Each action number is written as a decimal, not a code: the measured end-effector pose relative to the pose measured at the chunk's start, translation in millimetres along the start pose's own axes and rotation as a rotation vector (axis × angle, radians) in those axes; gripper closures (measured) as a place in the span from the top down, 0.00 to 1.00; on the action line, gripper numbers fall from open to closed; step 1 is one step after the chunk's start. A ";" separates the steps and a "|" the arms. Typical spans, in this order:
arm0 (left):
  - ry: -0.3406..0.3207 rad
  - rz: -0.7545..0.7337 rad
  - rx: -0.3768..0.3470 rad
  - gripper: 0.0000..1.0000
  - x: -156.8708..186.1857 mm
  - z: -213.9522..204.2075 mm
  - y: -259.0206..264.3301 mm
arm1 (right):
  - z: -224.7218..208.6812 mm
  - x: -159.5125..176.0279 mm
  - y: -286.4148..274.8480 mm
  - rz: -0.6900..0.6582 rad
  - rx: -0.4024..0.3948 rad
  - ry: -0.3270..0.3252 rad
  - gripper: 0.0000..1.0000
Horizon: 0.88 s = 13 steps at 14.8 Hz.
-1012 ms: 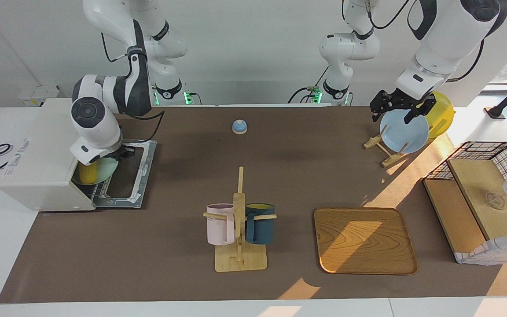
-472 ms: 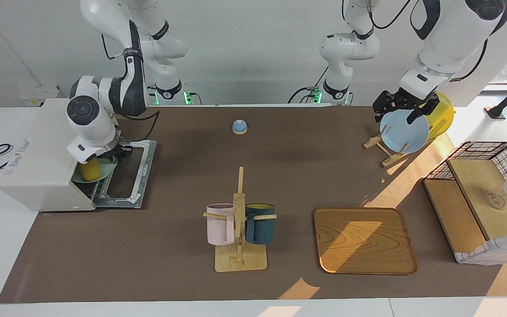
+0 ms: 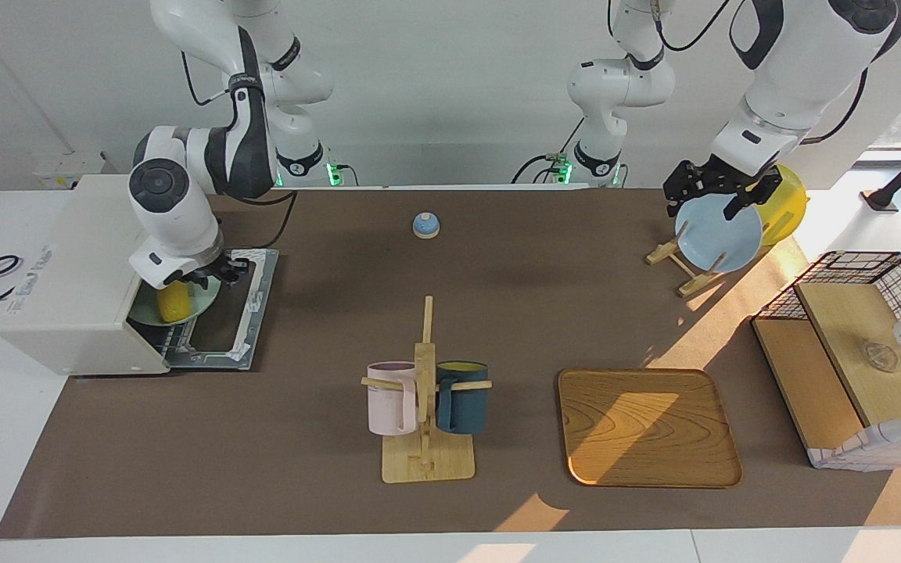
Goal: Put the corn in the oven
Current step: 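Push the plate with corn into the open oven with the right gripper, then release the plate and draw the right gripper back from the oven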
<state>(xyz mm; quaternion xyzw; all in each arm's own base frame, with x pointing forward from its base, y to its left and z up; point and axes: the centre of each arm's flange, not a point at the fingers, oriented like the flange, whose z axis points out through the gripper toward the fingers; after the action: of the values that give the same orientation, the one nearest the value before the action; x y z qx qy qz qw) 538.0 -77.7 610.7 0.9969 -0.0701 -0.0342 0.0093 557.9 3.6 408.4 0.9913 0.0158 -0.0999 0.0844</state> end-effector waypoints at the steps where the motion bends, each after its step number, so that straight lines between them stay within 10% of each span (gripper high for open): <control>1: 0.000 -0.002 0.000 1.00 0.0 0.0 -1.1 | -8.1 2.2 -22.9 0.028 0.011 0.017 0.38; 5: 0.000 -0.004 0.000 1.00 0.0 0.0 -1.9 | 23.7 1.0 -76.6 0.060 0.033 0.066 0.01; 13: 0.000 -0.004 0.000 1.00 0.0 0.0 -1.9 | 97.8 -12.3 -68.4 0.072 0.027 -0.010 0.01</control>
<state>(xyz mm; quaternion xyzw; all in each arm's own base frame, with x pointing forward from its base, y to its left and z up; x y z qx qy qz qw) 538.3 -75.8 610.7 0.9970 -0.0684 -0.0342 0.0094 523.4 54.2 305.2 0.9917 -0.0216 -0.1021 0.0748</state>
